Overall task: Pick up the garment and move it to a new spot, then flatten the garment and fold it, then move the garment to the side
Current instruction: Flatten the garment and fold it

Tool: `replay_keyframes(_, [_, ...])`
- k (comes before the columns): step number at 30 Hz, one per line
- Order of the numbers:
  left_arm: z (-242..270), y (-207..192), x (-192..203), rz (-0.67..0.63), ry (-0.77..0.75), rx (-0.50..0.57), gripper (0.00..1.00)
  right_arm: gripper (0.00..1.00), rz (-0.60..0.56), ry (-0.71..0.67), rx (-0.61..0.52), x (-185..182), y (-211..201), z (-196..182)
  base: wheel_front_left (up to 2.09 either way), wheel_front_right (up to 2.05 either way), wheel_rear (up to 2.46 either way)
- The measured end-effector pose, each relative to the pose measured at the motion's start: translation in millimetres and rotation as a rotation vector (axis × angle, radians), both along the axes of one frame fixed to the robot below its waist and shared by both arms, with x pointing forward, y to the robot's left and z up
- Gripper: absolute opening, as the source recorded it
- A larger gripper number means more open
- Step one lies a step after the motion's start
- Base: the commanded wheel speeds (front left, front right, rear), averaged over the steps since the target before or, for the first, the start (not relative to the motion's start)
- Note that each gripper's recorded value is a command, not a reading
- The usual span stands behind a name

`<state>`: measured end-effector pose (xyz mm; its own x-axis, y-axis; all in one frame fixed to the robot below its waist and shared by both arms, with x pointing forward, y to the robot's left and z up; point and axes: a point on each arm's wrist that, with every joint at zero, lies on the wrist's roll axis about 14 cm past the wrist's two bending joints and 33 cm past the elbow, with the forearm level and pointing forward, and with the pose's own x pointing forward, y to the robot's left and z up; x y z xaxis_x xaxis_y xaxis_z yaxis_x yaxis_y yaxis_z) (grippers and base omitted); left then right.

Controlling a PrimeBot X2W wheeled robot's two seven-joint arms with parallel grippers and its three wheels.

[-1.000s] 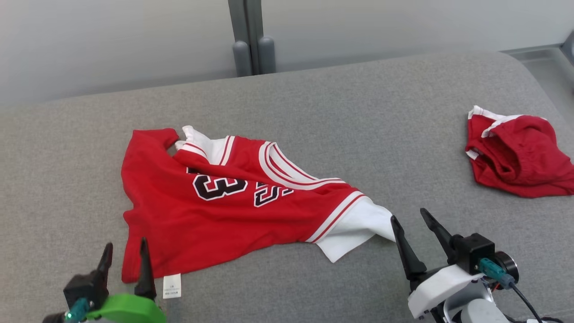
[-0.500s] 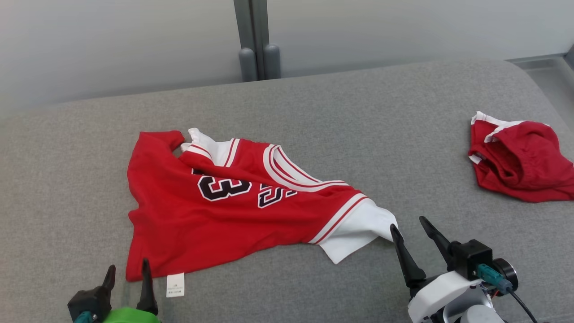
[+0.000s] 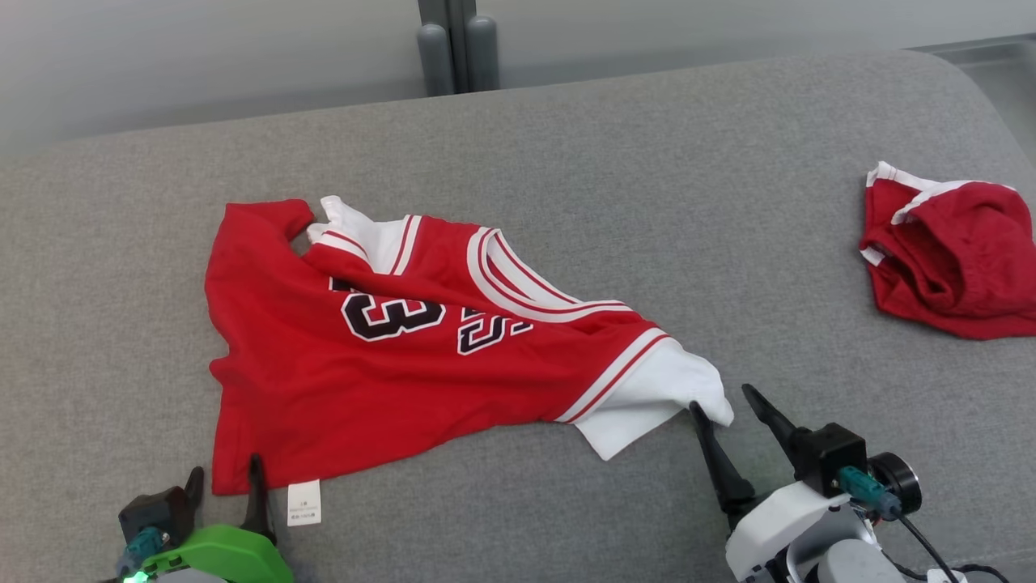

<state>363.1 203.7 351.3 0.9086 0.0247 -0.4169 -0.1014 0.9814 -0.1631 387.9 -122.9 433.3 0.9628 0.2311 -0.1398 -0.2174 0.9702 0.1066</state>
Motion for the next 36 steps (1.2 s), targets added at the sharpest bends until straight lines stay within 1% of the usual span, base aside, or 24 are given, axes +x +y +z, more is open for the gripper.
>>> replay_keyframes(6, [-4.2,0.5,0.4,-0.001,0.015,0.005,1.0,1.0,0.053,0.065,-0.053,-8.1,10.5,-22.7,0.0,0.0,0.0])
replay_keyframes(9, [-4.6,0.3,1.6,-0.003,0.016,0.006,1.0,1.0,0.079,0.07,-0.083,-4.5,15.3,-26.1,0.0,0.0,0.0])
replay_keyframes(17, [-4.1,-2.9,2.2,-0.018,0.012,0.005,1.0,1.0,0.085,0.089,-0.153,2.9,8.8,-36.5,0.0,0.0,0.0])
replay_keyframes(18, [-3.6,-3.6,2.3,-0.02,0.01,0.004,1.0,0.84,0.085,0.088,-0.158,3.9,8.5,-36.3,0.0,0.0,0.0])
replay_keyframes(19, [-3.3,-3.8,2.3,-0.02,0.009,0.003,1.0,0.38,0.083,0.088,-0.162,4.6,7.3,-36.4,0.0,0.0,0.0])
replay_keyframes(20, [-2.8,-4.1,2.5,-0.022,0.008,0.003,1.0,0.07,0.078,0.088,-0.164,4.9,5.8,-36.4,0.0,0.0,0.0])
replay_keyframes(21, [-2.4,-4.3,2.5,-0.022,0.006,0.001,1.0,0.0,0.076,0.088,-0.168,5.0,4.6,-36.4,0.0,0.0,0.0])
replay_keyframes(32, [2.0,-11.1,1.7,-0.03,-0.008,-0.023,1.0,0.0,0.061,0.058,-0.153,5.0,2.5,-25.3,0.0,0.0,0.0])
replay_keyframes(33, [1.5,-12.1,1.4,-0.028,-0.006,-0.03,0.33,0.0,0.061,0.056,-0.151,4.6,2.6,-24.8,0.0,0.0,0.0])
replay_keyframes(34, [1.0,-12.8,1.1,-0.03,-0.004,-0.031,0.0,0.0,0.061,0.054,-0.149,4.6,2.7,-24.1,0.0,0.0,0.0])
replay_keyframes(36, [-1.5,-15.2,-0.8,-0.031,0.006,-0.042,0.0,0.0,0.058,0.048,-0.143,5.4,2.7,-21.8,0.0,0.0,0.0])
